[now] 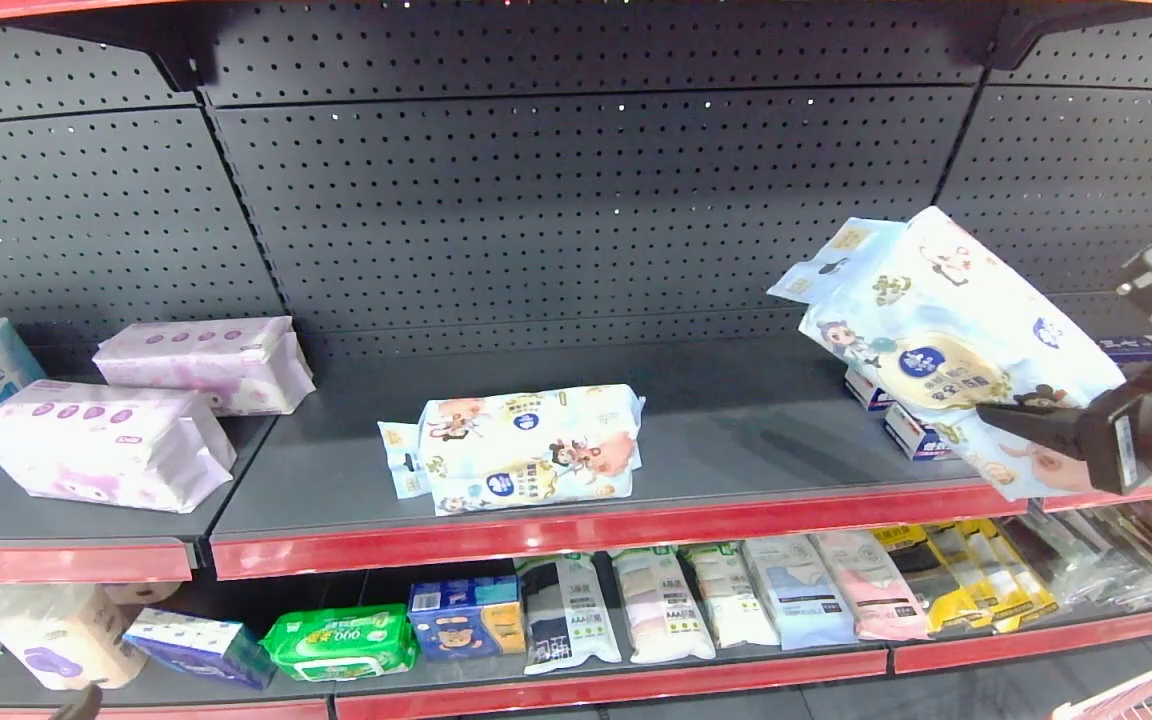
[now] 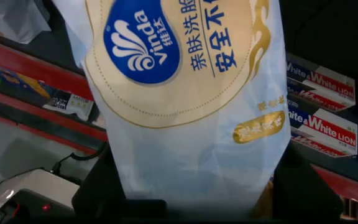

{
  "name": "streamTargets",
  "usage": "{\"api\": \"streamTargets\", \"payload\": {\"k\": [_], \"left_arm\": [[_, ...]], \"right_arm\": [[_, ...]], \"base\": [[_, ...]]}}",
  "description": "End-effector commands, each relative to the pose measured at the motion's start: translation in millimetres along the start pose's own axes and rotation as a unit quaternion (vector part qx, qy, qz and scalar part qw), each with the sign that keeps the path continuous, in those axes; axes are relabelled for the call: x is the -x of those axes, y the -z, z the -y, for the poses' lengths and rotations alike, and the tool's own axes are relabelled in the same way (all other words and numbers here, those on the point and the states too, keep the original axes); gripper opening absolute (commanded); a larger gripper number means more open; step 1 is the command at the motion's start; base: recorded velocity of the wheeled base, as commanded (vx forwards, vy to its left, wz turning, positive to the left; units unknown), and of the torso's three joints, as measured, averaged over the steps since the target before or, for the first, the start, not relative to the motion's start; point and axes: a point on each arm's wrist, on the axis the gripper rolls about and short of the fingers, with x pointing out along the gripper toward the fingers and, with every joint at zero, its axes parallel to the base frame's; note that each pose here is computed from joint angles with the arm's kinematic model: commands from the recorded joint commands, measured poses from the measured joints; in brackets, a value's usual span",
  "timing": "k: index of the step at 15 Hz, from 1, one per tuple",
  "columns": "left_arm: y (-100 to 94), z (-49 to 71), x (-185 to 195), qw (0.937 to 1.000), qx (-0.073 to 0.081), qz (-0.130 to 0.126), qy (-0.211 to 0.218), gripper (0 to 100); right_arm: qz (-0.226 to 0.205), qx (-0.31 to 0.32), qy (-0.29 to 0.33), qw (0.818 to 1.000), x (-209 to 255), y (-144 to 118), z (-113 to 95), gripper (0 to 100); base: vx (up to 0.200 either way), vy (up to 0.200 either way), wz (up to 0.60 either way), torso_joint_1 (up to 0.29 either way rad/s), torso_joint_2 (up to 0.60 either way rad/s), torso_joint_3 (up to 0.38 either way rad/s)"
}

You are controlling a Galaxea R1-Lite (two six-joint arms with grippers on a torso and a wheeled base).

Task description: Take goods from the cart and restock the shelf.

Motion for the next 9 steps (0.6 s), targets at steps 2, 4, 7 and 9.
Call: {"api": "streamTargets", "payload": {"k": [2,4,7,9], "left_arm": [[7.4,4.8,15.3,0.9995,-0.008,0.03,0.005,100],[15.2,7.2,23.3,0.9995,-0.008,0.03,0.004,100],[26.1,10.0,32.8,0.9994,-0.01,0.032,0.004,100],[31.5,11.3,37.5,0.9992,-0.01,0.037,0.003,100]], "right_arm": [[-0.017,0.013,-0.012,1.0,-23.2,-4.1,4.2,0],[-0.013,0.03,-0.01,0.999,-27.7,-9.9,7.5,0],[-0.007,0.044,-0.009,0.999,-37.2,-19.3,12.2,0],[0.003,0.055,-0.02,0.998,-43.4,-28.3,7.4,0]], "base": [[0.0,0.0,0.0,0.0,0.0,0.0],[0.0,0.0,0.0,0.0,0.0,0.0],[0.0,0.0,0.0,0.0,0.0,0.0],[0.0,0.0,0.0,0.0,0.0,0.0]]}}
